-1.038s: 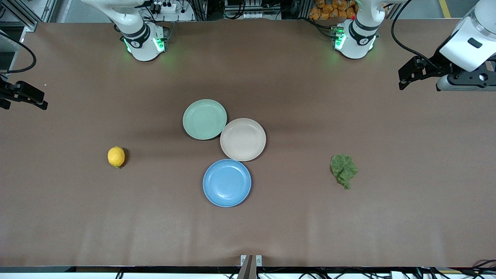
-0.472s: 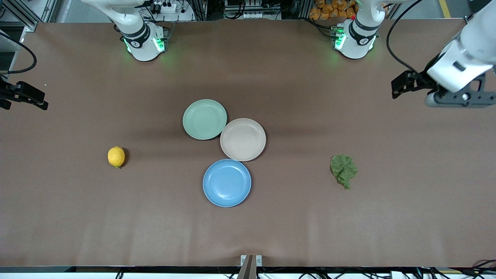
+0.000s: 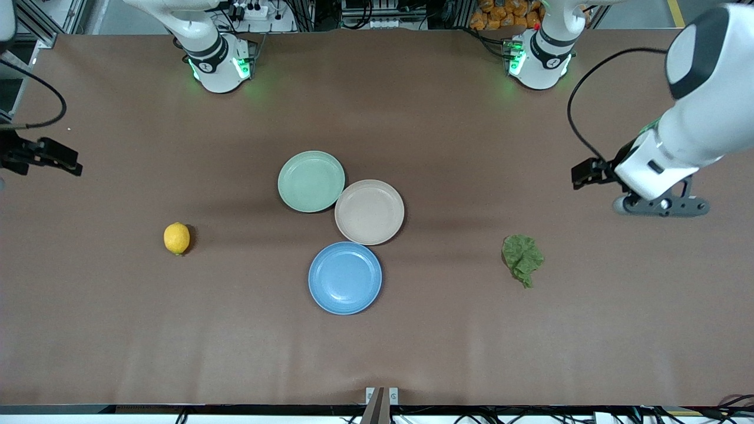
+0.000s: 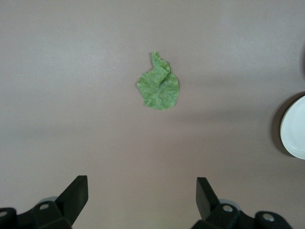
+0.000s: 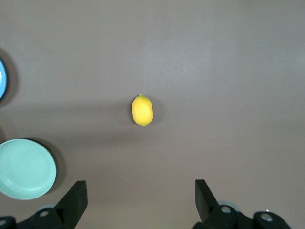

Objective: Place lemon and lettuce in plates
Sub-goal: 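Move the right gripper toward the lemon while the left gripper approaches the lettuce, then lower and close the right gripper on the lemon while the left grasps lettuce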

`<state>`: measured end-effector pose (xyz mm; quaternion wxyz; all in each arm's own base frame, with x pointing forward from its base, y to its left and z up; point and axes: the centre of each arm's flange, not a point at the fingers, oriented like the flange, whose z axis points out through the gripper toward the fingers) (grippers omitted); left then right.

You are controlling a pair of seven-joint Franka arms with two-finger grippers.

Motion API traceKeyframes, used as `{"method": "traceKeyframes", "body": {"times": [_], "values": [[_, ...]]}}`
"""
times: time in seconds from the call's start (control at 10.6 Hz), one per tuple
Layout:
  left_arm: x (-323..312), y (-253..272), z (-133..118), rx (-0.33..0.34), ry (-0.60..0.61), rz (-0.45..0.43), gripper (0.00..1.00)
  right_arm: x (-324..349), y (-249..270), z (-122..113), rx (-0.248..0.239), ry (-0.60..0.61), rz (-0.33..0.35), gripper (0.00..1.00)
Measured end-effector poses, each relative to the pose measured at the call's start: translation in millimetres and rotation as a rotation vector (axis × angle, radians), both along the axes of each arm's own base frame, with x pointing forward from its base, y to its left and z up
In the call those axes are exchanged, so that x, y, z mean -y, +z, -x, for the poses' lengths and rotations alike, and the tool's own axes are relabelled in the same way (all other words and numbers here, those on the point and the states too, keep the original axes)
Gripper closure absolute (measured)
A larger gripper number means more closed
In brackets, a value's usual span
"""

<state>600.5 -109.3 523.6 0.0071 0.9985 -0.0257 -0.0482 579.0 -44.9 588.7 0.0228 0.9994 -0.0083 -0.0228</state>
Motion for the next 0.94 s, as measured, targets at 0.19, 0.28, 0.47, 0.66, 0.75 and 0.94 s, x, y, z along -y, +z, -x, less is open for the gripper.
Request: {"method": "traceKeyframes", "body": {"times": [0.19,0.28,0.47,0.66,0.75,0.94], "values": [[3.1,-41.4,-17.9,-0.011,0.001,0.009,0.00,3.7,-42.2,-8.1,0.002,0.002,0.000,0.00],[4.0,-62.6,-26.4,-0.015,0.003,0.014,0.00,3.4,-65.2,-11.8,-0.008,0.008,-0.001,0.00],[5.8,-105.0,-39.5,-0.028,0.005,0.021,0.00,2.1,-107.1,-20.7,-0.030,0.027,-0.004,0.00],[10.3,-141.6,-48.9,-0.035,0.001,0.020,0.00,-1.0,-145.0,-23.8,-0.013,0.035,-0.022,0.00],[13.1,-157.1,-52.3,-0.037,0.009,0.015,0.00,-2.1,-165.0,-22.0,0.004,0.035,-0.031,0.00],[26.4,-182.3,-54.4,-0.046,0.020,0.002,0.00,-2.7,-204.9,-14.0,0.036,0.050,-0.032,0.00]]}}
